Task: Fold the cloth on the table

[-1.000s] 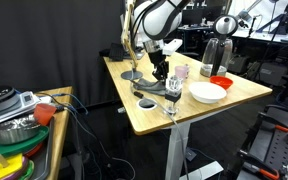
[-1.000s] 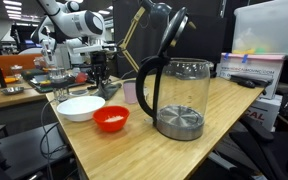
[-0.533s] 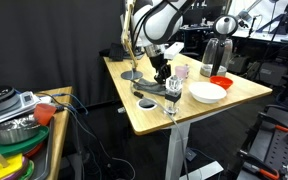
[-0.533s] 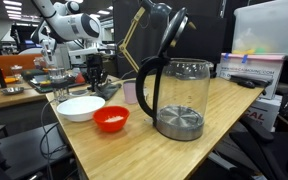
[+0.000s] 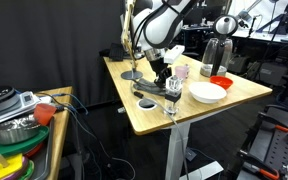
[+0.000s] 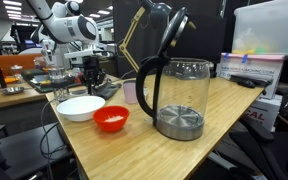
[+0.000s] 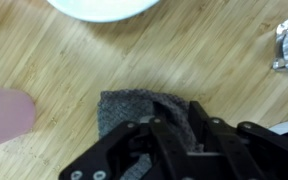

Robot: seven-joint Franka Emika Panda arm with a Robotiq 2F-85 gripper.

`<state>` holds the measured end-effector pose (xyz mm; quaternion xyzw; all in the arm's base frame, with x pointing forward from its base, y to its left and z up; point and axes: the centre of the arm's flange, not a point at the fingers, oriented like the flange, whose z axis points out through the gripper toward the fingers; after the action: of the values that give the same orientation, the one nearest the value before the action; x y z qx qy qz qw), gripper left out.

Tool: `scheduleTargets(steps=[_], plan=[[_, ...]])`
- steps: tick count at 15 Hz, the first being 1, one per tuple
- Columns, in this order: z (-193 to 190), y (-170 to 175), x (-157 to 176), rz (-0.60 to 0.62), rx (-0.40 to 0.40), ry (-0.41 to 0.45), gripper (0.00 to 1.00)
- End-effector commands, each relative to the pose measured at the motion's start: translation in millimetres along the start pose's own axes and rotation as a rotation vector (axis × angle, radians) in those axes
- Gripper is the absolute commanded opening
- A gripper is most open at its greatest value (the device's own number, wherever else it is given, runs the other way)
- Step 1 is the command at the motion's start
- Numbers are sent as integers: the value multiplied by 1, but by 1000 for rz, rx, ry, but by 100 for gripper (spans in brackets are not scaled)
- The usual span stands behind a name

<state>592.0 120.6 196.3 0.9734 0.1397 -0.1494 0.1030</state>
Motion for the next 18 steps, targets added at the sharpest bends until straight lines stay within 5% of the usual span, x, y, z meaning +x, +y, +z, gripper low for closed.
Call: scheduleTargets(steps=[1,13,18], plan=[[0,-5,-9,25,-21,18,38],[19,-30,-21,148,-34,-28,49],[5,-27,-8,260,-70,80,58]])
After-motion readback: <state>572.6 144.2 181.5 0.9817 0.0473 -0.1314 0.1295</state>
